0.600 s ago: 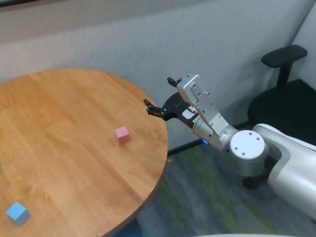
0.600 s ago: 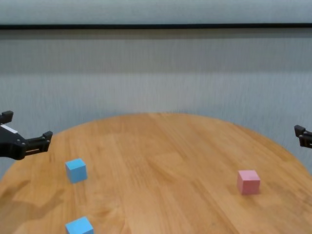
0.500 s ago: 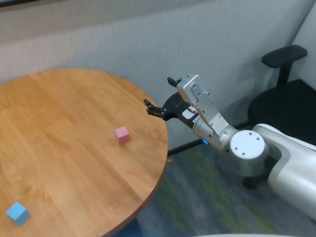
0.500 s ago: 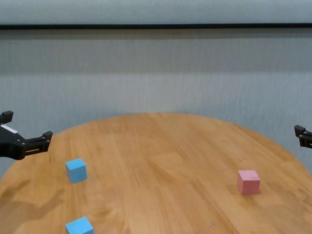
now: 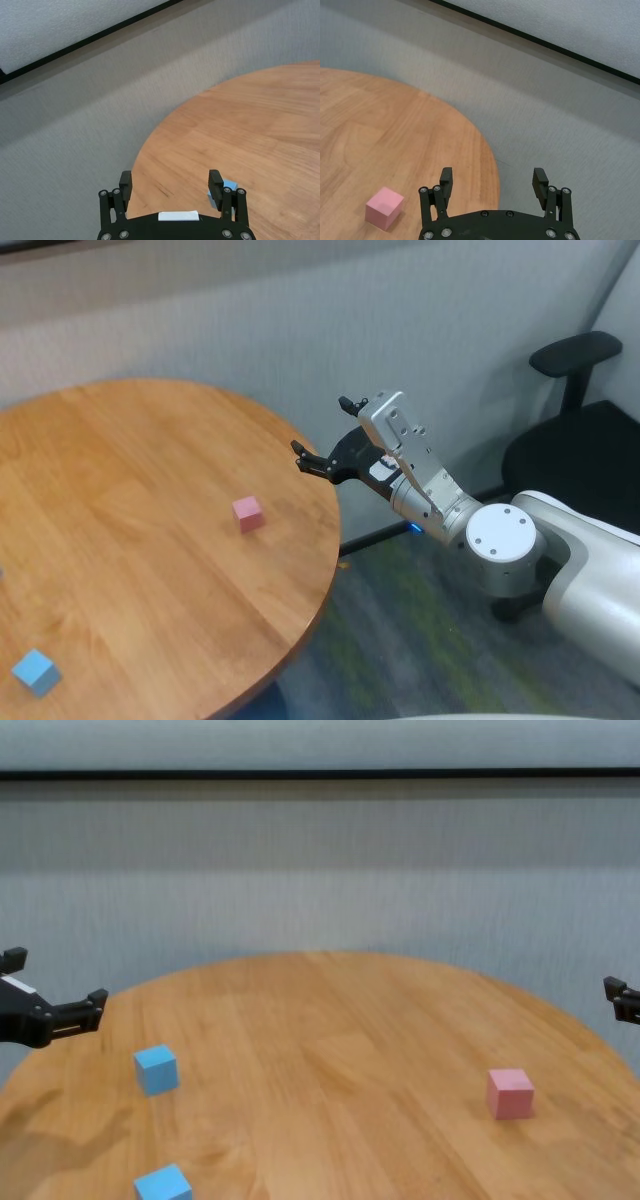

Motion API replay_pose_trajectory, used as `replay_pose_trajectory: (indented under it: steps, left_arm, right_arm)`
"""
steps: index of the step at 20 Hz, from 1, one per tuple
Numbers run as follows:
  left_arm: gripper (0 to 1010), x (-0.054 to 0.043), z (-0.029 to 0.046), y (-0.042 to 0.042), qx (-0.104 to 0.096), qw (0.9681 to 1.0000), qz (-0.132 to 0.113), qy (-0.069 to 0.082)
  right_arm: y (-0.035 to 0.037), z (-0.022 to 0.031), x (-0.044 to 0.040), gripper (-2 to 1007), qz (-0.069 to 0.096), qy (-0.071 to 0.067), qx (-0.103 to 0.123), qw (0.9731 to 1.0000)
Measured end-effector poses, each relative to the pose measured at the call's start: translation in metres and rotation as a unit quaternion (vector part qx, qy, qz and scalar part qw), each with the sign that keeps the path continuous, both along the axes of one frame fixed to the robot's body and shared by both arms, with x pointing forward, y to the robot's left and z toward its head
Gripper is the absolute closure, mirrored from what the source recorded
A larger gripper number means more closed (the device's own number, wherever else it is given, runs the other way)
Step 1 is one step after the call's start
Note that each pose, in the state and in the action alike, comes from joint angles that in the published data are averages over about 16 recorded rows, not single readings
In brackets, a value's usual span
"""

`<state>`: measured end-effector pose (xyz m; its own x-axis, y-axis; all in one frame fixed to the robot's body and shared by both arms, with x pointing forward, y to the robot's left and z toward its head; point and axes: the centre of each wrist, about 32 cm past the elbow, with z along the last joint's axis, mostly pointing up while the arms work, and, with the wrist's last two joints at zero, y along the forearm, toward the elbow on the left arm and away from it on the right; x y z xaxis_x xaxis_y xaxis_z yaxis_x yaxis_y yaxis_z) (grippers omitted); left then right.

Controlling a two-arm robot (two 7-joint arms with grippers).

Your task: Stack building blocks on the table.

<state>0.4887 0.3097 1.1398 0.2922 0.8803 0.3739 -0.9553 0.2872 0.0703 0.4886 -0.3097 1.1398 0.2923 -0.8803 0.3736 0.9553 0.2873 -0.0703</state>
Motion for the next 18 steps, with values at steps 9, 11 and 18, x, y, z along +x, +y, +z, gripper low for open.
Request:
replay_pose_trajectory:
  steps: [9, 11, 18]
  left_arm:
    - [7, 0.0000, 0.0000, 0.0000, 0.000, 1.0000, 0.000, 0.000]
    - [7, 0.0000, 0.0000, 0.0000, 0.000, 1.0000, 0.000, 0.000]
    - [7, -0.0022, 0.0006, 0.0044, 0.003, 0.9999, -0.010, 0.001]
  right_arm:
    - [0.0000, 0.0000, 0.0000, 0, 0.000, 0.000, 0.000, 1.0000]
    - [0.0000, 0.0000, 0.0000, 0, 0.000, 0.000, 0.000, 1.0000]
    - [0.0000, 0.0000, 0.0000, 0, 0.000, 0.000, 0.000, 1.0000]
